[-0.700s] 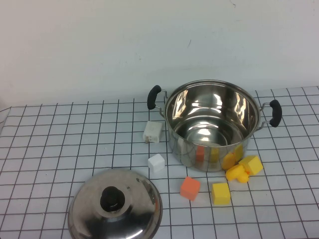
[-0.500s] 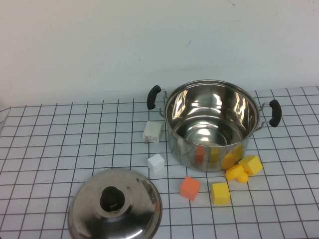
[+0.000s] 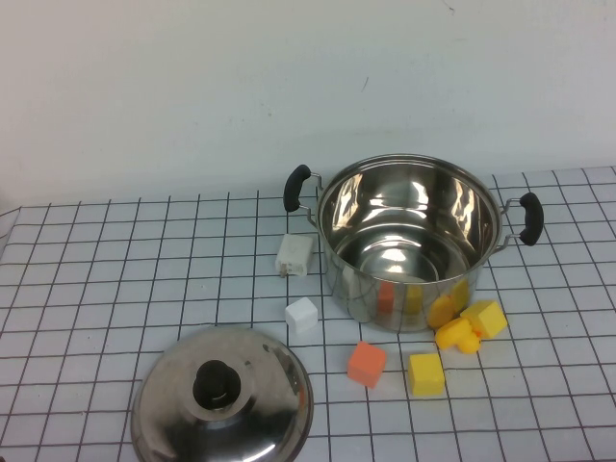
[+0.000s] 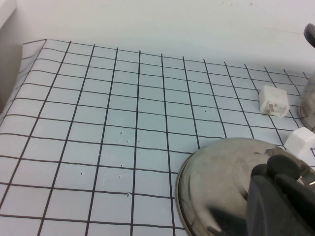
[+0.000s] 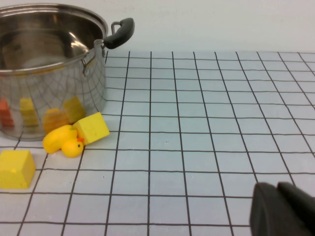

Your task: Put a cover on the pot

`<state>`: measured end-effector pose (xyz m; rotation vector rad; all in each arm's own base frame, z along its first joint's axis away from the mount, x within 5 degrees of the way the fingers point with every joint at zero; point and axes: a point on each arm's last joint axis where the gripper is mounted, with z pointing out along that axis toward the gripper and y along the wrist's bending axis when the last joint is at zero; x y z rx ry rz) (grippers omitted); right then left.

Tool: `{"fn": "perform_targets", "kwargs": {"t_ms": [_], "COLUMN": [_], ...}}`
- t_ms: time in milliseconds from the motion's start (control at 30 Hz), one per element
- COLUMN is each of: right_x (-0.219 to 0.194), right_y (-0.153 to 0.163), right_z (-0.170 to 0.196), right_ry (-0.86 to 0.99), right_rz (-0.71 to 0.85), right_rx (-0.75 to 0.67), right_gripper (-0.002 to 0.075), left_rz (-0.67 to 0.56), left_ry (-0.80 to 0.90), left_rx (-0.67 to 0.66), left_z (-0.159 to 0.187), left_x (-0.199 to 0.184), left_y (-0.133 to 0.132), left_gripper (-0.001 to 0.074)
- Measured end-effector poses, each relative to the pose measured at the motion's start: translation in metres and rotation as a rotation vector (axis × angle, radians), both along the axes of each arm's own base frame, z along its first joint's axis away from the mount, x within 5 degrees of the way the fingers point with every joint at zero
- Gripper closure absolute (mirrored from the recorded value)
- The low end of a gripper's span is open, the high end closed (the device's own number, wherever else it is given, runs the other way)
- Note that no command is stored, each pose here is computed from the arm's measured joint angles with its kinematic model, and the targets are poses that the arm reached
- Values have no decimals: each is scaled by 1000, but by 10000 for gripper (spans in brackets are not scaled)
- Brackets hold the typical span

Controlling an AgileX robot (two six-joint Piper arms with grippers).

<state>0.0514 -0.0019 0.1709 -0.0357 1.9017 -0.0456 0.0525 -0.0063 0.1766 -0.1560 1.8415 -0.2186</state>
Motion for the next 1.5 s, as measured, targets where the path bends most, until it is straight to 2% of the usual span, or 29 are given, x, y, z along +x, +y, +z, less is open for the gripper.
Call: {"fn": "perform_targets", "kwargs": {"t_ms": [633, 767, 1200, 1267, 1333, 1500], "right_x": [0, 0, 0, 0, 0, 0], "right_y": [0, 0, 0, 0, 0, 0], "right_z": [0, 0, 0, 0, 0, 0], "right_ry": [0, 0, 0, 0, 0, 0], "right_rz": [0, 0, 0, 0, 0, 0], "right_rx": [0, 0, 0, 0, 0, 0], "right_gripper": [717, 717, 717, 717, 717, 717], "left_rz": [0, 14, 176, 193, 194, 103], "left_ry": [-3, -71, -850, -925, -891, -583], "left_rx": [-11, -25, -56, -70, -121, -107], "left_z": [0, 5, 73, 78, 77, 91], "left_x": [0, 2, -11, -16, -14, -4], "left_y": [0, 1, 16, 18, 19, 9], "left_gripper": [737, 738, 738, 737, 737, 737]}}
